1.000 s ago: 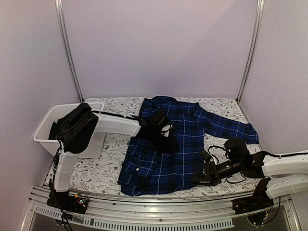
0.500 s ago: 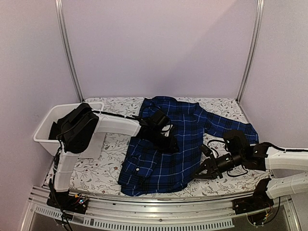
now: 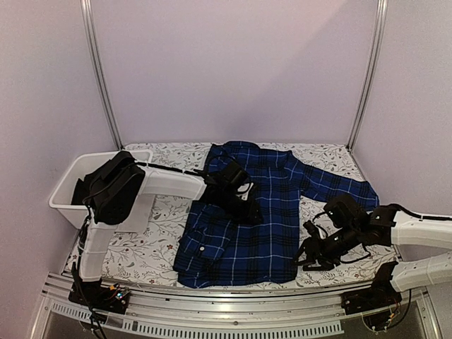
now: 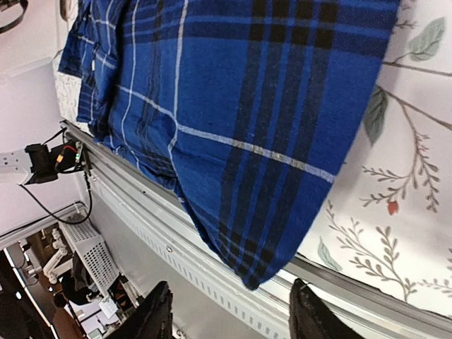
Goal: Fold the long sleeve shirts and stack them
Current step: Adjust the corner of the shirt at the corner of the board.
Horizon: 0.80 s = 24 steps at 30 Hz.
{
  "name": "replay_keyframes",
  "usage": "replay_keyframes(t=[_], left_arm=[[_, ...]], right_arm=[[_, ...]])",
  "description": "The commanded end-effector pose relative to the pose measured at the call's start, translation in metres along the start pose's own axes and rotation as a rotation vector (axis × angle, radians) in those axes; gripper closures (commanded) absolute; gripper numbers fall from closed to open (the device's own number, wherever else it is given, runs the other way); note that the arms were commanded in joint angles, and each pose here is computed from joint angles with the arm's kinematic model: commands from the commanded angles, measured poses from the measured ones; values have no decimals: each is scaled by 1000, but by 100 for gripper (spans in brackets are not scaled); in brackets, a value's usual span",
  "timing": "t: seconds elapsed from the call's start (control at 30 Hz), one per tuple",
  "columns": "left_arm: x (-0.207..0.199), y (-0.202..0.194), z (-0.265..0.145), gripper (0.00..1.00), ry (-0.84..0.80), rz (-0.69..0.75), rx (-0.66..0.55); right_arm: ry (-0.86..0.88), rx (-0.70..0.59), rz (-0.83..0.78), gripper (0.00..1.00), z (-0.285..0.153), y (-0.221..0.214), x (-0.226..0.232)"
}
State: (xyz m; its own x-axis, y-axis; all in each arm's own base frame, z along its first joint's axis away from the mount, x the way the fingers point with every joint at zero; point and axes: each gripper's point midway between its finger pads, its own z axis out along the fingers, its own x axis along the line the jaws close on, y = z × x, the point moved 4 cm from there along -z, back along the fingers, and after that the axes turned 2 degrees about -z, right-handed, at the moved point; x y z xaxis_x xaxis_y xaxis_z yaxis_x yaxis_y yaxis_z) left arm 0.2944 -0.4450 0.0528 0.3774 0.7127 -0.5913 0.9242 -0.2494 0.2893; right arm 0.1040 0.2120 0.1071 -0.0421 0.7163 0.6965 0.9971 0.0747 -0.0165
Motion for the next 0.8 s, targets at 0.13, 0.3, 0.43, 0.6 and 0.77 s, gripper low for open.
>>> replay_keyframes(t=[0.13, 0.3, 0.43, 0.6, 0.77], left_arm=[[18, -13, 16, 55, 26, -14, 51], [19, -15, 17, 55, 27, -16, 59], [19, -16, 18, 55, 19, -20, 66], [19, -16, 18, 55, 21, -14, 71], [18, -15, 16, 55, 24, -13, 66]], right_arm=[[-163, -111, -128, 41, -19, 21, 21], [-228, -66, -147, 43, 4, 19, 14], [-177, -102, -144, 29, 2, 7, -2], [-23, -116, -223, 25, 14, -16, -13], [-94, -147, -304, 31, 21, -28, -28]])
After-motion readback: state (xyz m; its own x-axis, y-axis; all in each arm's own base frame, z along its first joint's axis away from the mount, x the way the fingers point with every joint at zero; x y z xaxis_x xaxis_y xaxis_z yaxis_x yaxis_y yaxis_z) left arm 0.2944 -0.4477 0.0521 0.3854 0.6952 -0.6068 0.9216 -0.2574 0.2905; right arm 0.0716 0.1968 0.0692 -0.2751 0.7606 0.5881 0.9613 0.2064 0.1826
